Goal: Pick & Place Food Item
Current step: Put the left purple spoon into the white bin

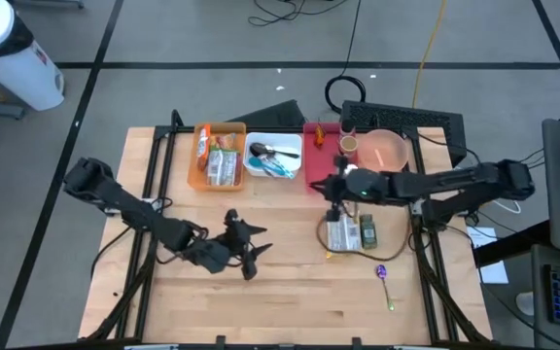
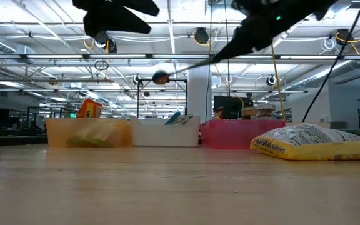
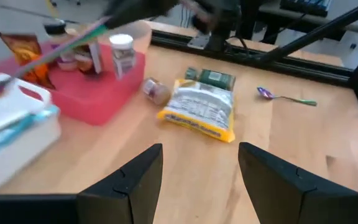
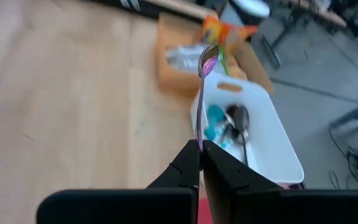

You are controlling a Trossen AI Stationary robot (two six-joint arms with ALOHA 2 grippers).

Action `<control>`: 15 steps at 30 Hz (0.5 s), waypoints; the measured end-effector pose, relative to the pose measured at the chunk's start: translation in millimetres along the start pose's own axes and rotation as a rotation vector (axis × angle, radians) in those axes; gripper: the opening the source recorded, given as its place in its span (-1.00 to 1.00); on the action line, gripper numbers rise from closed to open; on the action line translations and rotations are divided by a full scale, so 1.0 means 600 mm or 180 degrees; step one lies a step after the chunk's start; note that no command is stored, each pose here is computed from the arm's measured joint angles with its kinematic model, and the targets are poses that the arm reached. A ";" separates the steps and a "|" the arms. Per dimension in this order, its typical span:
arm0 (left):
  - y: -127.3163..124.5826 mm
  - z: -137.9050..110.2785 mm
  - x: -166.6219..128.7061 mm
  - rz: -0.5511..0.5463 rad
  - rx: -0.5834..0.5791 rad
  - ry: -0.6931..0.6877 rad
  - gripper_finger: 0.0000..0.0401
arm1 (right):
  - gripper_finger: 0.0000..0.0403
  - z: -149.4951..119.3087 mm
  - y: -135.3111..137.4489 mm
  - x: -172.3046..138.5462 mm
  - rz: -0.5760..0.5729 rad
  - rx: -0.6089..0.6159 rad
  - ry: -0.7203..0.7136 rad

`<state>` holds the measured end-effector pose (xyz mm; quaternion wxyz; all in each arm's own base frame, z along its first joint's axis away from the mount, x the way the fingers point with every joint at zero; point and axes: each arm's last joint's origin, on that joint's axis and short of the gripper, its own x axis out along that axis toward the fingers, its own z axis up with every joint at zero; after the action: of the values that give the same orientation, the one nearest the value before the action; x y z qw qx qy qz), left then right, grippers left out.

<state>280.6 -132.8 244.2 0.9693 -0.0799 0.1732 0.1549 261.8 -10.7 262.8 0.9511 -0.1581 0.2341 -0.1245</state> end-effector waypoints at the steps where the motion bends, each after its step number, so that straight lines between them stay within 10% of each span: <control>1: -0.004 -0.006 0.006 -0.0009 -0.0047 0.0007 0.09 | -1.00 -0.001 -0.003 0.011 -0.0020 -0.0022 0.0074; 15: -0.026 -0.095 0.072 0.0067 -0.0079 0.0408 0.09 | -1.00 0.029 -0.054 0.160 -0.0067 0.0010 0.0772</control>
<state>306.8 -147.4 177.6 0.9535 -0.0999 0.2338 0.1617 347.4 -65.8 250.0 0.9148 -0.1428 0.3456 -0.1530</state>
